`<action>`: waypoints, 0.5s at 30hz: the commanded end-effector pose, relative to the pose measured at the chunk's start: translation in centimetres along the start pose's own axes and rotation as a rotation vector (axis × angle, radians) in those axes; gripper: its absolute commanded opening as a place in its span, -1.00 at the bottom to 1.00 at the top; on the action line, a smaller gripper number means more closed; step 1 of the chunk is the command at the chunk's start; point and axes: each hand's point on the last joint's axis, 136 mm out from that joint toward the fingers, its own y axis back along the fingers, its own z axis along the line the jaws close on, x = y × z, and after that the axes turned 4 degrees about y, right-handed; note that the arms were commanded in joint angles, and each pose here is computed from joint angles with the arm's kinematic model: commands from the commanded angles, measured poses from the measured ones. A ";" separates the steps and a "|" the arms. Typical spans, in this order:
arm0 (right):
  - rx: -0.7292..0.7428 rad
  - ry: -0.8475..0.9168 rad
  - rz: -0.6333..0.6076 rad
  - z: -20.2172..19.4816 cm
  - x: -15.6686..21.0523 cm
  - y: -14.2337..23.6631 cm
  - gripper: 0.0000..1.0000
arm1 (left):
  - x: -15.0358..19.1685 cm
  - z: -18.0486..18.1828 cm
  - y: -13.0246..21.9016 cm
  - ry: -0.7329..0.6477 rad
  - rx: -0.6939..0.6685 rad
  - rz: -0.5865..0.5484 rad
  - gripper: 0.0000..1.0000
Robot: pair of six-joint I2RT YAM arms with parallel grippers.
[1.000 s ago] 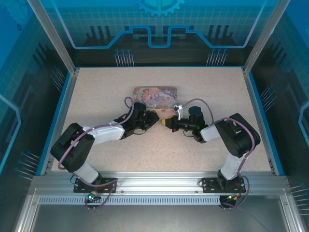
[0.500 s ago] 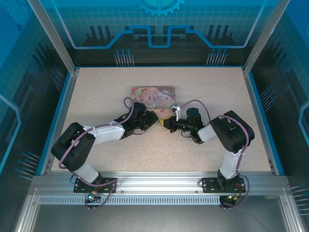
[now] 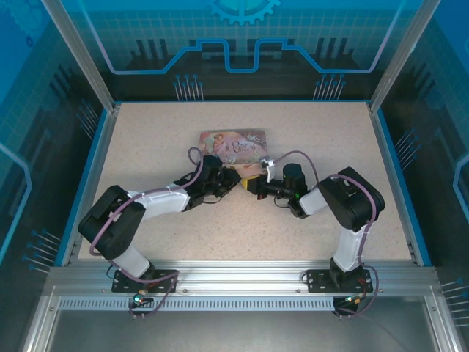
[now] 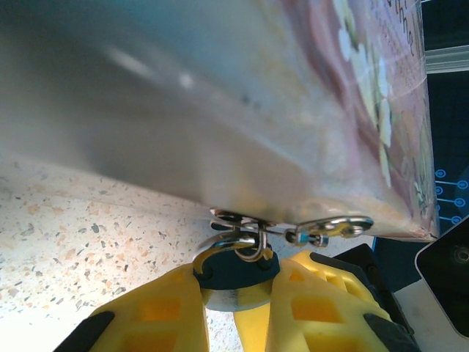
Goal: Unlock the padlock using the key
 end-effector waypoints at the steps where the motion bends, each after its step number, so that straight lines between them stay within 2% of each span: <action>1: -0.053 0.036 -0.137 1.8 -4.3 -1.0 -1.00 | 4.4 -2.3 -0.3 -0.017 0.093 0.172 -0.93; 6: -0.071 0.029 -0.146 2.6 -4.9 -1.6 -1.00 | 4.6 -2.2 -0.6 -0.014 0.096 0.175 -0.93; 10: -0.012 0.022 -0.097 1.6 -3.0 -1.2 -1.00 | 4.0 -1.9 -0.7 -0.018 0.088 0.150 -0.93; 15: 0.041 -0.002 -0.043 0.0 -0.4 0.2 -0.87 | 3.1 -1.1 -1.0 -0.011 0.067 0.126 -0.93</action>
